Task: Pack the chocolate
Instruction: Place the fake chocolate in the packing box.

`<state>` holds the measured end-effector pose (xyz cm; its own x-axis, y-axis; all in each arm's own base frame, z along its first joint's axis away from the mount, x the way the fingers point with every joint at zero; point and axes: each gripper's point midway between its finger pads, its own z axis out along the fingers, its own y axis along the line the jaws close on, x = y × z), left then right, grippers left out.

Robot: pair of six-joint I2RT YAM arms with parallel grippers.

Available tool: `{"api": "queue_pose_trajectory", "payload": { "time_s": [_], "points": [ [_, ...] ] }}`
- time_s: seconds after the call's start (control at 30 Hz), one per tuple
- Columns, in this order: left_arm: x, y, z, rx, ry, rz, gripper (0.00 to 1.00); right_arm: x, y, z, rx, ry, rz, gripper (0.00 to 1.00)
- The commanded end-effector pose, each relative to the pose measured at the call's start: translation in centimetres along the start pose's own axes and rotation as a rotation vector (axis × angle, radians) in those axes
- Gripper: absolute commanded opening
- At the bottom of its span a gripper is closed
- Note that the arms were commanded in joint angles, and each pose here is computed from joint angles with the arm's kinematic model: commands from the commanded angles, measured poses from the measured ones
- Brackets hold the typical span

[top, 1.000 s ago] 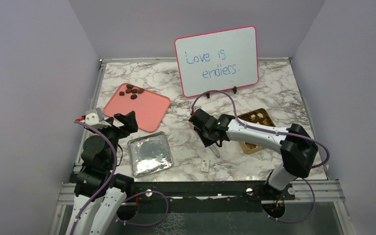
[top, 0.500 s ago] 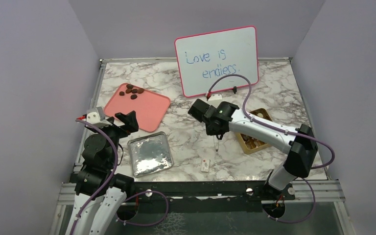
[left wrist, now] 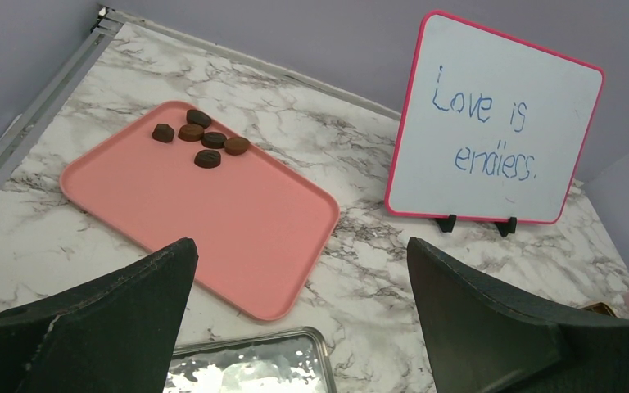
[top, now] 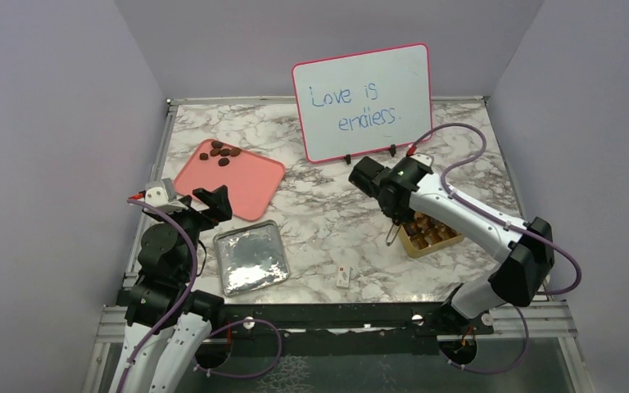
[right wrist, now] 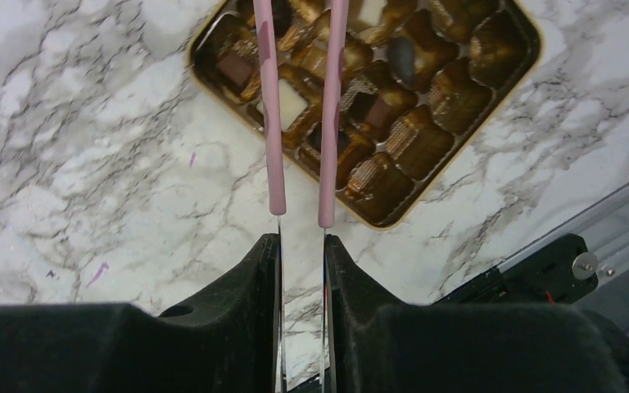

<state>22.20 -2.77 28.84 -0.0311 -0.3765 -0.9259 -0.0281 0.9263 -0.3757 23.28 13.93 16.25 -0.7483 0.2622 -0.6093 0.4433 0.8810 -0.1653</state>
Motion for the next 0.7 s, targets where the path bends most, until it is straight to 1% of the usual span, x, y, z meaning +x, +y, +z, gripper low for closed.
{"api": "queue_pose_trajectory", "payload": {
  "time_s": [0.0,0.27,0.43,0.67],
  "points": [
    [-0.5,-0.5,0.1,0.027,-0.016,0.004,0.99,-1.1,-3.4,0.5,0.065,-0.026,0.127,0.24],
    [-0.4,-0.6,0.1,0.031,-0.013,0.001,0.99,0.8,-6.9,2.9,0.168,0.026,0.222,0.24],
    [-0.2,-0.8,0.2,0.038,-0.004,-0.002,0.99,1.1,-7.3,4.0,0.175,0.045,0.264,0.24],
    [-0.2,-0.7,0.2,0.035,-0.008,0.004,0.99,1.9,-7.6,5.7,0.183,0.082,0.264,0.24]
  ]
}}
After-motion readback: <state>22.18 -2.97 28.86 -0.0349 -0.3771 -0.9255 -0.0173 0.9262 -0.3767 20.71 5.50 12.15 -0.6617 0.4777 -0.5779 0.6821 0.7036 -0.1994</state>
